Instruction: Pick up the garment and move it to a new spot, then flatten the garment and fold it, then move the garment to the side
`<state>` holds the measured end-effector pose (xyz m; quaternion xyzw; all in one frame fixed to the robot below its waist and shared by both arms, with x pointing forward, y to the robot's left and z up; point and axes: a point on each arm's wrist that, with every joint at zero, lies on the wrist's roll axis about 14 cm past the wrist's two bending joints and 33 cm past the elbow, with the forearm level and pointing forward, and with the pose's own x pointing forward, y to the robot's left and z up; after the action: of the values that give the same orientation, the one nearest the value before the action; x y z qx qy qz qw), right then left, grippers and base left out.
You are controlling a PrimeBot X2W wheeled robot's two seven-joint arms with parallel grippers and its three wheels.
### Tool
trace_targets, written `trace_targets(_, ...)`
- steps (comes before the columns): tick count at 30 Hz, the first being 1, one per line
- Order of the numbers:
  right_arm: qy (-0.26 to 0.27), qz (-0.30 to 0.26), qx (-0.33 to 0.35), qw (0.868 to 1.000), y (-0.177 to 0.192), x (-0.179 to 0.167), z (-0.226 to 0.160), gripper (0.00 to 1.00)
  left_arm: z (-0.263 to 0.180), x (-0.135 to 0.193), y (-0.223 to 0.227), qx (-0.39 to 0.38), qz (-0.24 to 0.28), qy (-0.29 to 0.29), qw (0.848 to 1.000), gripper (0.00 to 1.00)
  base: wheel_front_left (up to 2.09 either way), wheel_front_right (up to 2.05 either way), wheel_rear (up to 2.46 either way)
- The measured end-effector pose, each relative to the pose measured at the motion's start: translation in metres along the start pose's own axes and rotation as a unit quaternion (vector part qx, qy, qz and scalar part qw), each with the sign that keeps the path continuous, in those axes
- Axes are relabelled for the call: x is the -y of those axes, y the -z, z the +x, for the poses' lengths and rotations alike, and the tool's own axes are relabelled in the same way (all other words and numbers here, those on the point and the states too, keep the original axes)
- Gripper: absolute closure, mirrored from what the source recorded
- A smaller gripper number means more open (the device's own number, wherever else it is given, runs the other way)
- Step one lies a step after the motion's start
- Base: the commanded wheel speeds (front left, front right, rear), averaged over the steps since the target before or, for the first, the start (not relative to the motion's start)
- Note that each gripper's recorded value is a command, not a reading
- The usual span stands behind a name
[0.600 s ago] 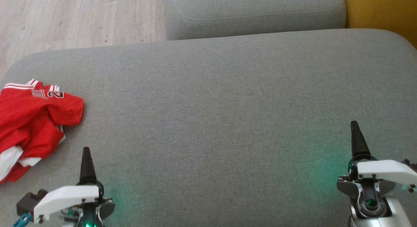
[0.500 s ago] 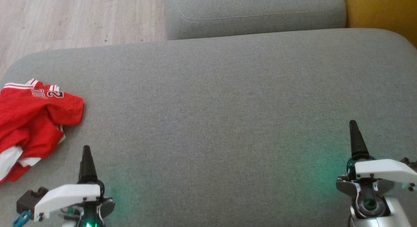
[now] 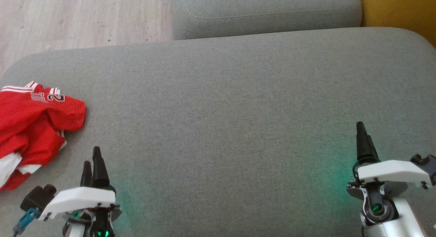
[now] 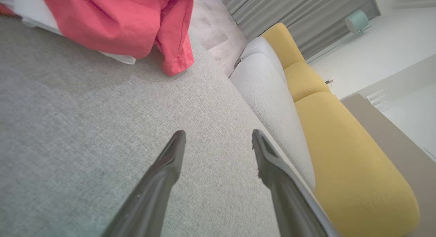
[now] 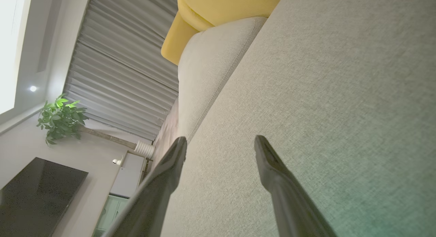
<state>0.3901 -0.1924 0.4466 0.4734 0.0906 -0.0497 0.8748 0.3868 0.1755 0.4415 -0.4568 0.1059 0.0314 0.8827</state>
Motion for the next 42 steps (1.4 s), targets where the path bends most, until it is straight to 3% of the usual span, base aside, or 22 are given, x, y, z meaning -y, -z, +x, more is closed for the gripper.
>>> trace_targets(21,-0.003,-0.151,0.000,0.989,0.002,0.000,0.005,0.00,0.000,-0.002,0.011,-0.012,0.148,0.002,0.989,0.00,0.00,0.00,0.00)
trace_targets(30,-0.006,-0.207,0.002,0.978,0.002,0.000,0.005,0.00,0.002,0.001,0.014,-0.013,0.204,0.009,0.979,0.00,0.00,0.00,0.00)
trace_targets(42,-0.019,-0.296,0.004,0.955,0.002,-0.005,0.009,0.00,0.005,0.008,0.019,-0.015,0.286,0.026,0.958,0.00,0.00,0.00,0.00)
